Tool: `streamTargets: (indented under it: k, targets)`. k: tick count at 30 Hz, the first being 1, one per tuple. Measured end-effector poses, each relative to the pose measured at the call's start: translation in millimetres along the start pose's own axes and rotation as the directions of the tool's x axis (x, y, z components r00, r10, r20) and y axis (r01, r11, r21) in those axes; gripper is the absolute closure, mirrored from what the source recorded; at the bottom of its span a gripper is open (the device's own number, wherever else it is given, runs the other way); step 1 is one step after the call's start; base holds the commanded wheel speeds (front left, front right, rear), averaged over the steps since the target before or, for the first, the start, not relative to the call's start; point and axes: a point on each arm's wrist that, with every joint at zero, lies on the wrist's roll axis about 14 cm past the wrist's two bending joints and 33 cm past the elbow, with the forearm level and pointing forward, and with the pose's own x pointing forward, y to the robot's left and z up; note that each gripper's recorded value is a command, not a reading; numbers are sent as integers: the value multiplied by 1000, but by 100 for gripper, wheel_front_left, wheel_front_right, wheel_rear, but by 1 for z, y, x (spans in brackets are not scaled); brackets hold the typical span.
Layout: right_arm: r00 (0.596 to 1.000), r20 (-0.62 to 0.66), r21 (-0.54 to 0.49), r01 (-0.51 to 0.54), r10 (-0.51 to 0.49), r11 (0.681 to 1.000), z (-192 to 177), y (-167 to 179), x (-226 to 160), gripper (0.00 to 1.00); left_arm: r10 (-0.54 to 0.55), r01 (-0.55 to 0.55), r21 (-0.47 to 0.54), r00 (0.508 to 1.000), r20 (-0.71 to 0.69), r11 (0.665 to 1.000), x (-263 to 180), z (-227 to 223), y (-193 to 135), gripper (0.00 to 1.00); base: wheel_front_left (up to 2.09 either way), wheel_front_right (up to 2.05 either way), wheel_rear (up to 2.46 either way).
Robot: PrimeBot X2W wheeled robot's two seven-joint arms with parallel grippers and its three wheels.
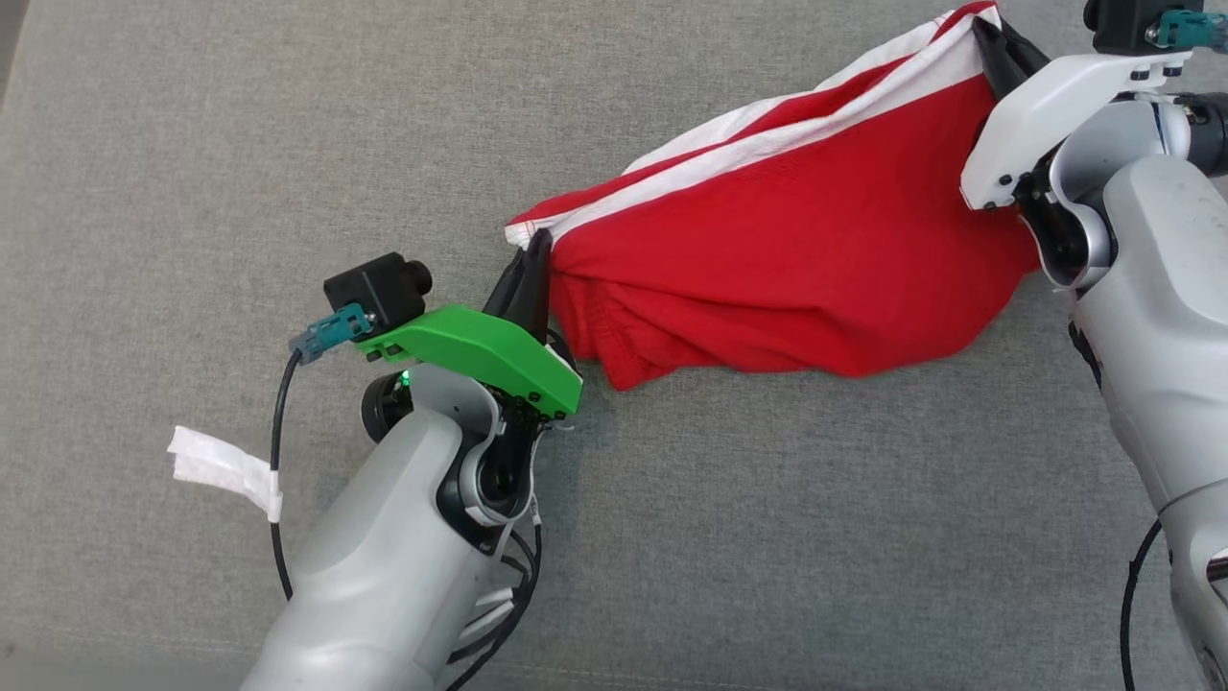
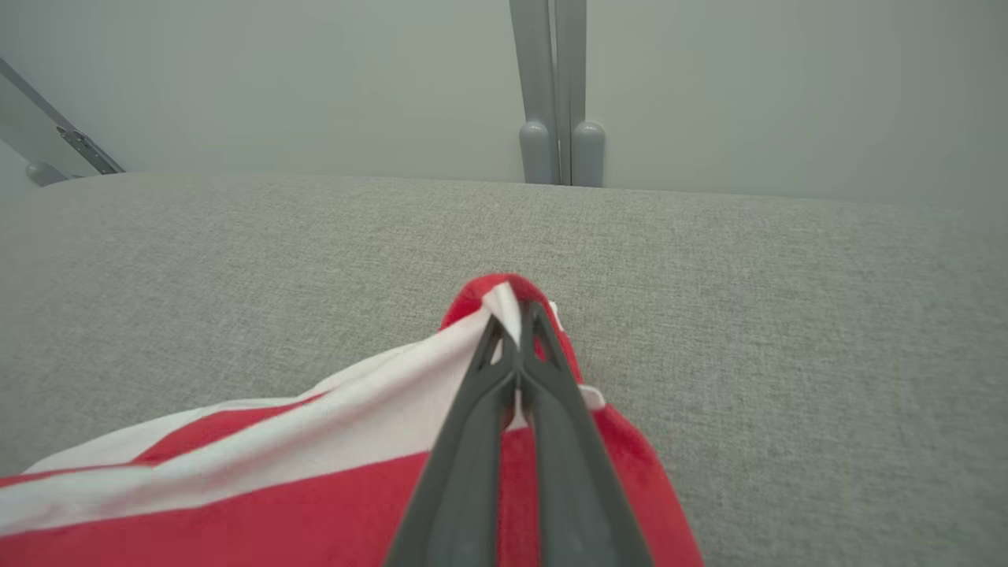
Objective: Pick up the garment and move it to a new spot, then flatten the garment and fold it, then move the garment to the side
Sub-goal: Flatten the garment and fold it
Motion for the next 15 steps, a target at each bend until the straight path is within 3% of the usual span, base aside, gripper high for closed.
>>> streamTargets:
  k: [7,8,9,10,11,12,15]
  targets:
    - [1000,-16,-11,1,-1,1000,-4,0,11,100,20,-20,-1,1000,18,1000,1,3,5,100,0,0,0]
    - [1000,-16,-13,3,-3,1000,-4,0,11,100,17,-17,4,1000,25,1000,1,4,5,72,0,0,0]
    - [1000,-16,-11,5,-5,1000,-4,-1,11,87,14,-14,6,1000,28,1000,1,5,3,55,0,0,0]
    - [1000,-20,-11,6,-7,1000,-4,-1,11,52,8,-9,10,999,33,1000,1,6,2,0,0,0,0]
    - [1000,-21,-11,8,-8,1000,-4,-1,11,7,-3,2,19,999,40,1000,1,8,-1,0,0,0,0]
    - [1000,-22,-11,9,-9,1000,-5,-2,10,0,-16,14,31,999,52,999,0,11,-4,0,0,0,0]
    - [1000,-10,-15,15,-15,1000,1,-3,7,0,-48,38,103,994,97,994,-4,24,-8,0,0,0,0]
